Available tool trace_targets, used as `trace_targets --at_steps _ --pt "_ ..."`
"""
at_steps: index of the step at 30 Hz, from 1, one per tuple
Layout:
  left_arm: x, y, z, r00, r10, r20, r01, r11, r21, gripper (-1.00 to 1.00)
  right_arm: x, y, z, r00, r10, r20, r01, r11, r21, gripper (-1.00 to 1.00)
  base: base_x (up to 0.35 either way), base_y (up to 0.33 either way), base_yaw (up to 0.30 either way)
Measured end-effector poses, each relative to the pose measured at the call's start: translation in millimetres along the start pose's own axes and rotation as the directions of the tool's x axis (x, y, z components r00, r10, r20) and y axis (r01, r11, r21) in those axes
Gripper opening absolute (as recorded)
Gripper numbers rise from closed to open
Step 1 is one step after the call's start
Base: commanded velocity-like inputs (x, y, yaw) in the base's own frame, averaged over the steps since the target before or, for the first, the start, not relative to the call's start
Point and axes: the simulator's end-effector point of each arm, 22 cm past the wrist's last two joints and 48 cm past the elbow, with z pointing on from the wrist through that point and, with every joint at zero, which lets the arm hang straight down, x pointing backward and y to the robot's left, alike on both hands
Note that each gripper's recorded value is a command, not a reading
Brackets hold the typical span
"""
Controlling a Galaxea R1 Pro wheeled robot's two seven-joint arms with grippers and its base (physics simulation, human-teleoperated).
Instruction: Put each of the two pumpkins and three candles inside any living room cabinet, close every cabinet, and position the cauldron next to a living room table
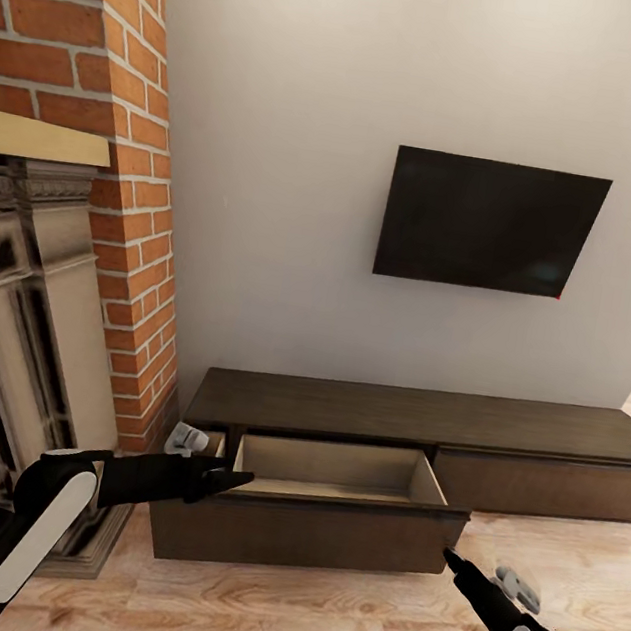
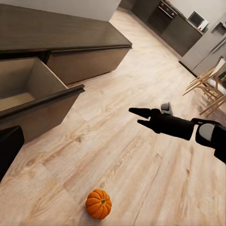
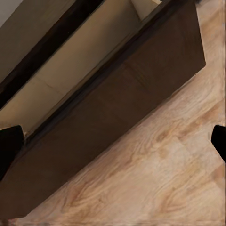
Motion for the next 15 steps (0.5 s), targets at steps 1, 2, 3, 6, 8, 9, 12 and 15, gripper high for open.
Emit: trace_targets --at_steps 1,2,3,6,8,9,12,15 --pt "0 0 0.0 1.000 0.000 0.000 0.000 1.000 0.000 1.00 7 -6 1.0 1.000 0.005 -0.014 -0.005 1.000 0.014 1.00 0.000 0.000 0.000" --pt "0 0 0.0 1.000 0.000 0.000 0.000 1.000 0.000 1.00 14 -12 2.0 0.999 0.011 -0.030 -0.010 1.000 0.028 1.00 0.000 0.000 0.000" --pt "0 0 0.1 1.000 0.000 0.000 0.000 1.000 -0.001 1.00 29 -24 3.5 0.998 0.020 -0.064 -0.017 0.998 0.055 1.00 0.000 0.000 0.000" --pt "0 3 0.2 1.000 0.001 -0.001 -0.001 1.000 -0.013 1.00 58 -44 4.9 0.991 0.039 -0.126 -0.026 0.995 0.100 1.00 0.000 0.000 0.000" --pt "1 8 0.7 1.000 0.001 -0.003 -0.001 0.999 -0.036 1.00 71 -50 4.8 0.987 0.046 -0.151 -0.028 0.993 0.115 1.00 0.000 0.000 0.000" --pt "1 11 0.9 1.000 0.001 -0.003 -0.001 0.999 -0.052 1.00 77 -54 4.6 0.985 0.049 -0.163 -0.029 0.992 0.122 1.00 0.000 0.000 0.000" --pt "1 34 0.0 1.000 0.004 -0.003 -0.004 0.987 -0.159 1.00 98 -64 3.1 0.977 0.058 -0.205 -0.028 0.989 0.145 1.00 0.000 0.000 0.000" --pt "0 57 0.9 1.000 0.022 0.006 -0.019 0.959 -0.283 1.00 111 -67 2.1 0.971 0.042 -0.233 -0.006 0.988 0.152 1.00 0.000 0.000 0.000"
